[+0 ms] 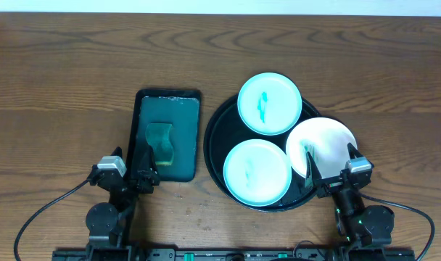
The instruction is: Clean dirty plates on tray and stack at the side
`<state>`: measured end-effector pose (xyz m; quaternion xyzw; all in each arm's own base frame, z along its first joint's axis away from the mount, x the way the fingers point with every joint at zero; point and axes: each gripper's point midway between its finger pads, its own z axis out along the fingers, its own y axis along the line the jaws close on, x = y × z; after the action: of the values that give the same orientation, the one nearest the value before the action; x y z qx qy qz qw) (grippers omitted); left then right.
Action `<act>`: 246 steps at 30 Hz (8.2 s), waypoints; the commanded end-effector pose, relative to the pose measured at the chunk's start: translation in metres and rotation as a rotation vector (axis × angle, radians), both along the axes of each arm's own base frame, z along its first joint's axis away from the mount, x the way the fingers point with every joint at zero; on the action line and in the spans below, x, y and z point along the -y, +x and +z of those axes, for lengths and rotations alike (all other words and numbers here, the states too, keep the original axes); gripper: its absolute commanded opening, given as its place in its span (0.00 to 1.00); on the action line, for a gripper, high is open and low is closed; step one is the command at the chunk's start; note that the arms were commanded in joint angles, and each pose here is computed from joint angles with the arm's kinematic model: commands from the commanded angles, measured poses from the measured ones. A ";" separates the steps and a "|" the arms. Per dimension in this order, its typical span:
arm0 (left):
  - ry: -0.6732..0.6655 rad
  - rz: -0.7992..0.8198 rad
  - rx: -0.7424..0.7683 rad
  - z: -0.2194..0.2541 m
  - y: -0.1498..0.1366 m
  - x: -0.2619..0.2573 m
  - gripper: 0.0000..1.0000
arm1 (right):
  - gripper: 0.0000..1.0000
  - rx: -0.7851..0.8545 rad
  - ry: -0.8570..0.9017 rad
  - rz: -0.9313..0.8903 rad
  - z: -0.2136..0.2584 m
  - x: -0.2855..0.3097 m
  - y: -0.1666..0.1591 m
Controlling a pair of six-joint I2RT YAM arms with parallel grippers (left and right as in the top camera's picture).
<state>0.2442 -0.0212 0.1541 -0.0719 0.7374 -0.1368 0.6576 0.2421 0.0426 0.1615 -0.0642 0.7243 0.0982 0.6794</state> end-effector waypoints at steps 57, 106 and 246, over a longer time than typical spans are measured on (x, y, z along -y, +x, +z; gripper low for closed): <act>-0.128 -0.211 -1.221 0.032 -0.019 0.043 0.98 | 0.84 -1.243 0.155 0.087 -0.040 -0.052 -0.010; -0.061 -0.157 -1.288 -0.093 0.058 0.033 0.74 | 0.01 -1.314 0.106 -0.148 -0.160 -0.065 0.004; 0.000 -0.533 -1.629 -0.170 -0.047 0.287 0.07 | 0.01 -1.332 0.105 -0.146 -0.161 -0.065 0.000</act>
<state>0.2054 -0.3485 0.0138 0.0774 0.9449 -0.2936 -0.1223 0.2463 0.1013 0.0027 0.0962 0.9854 0.0925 0.1053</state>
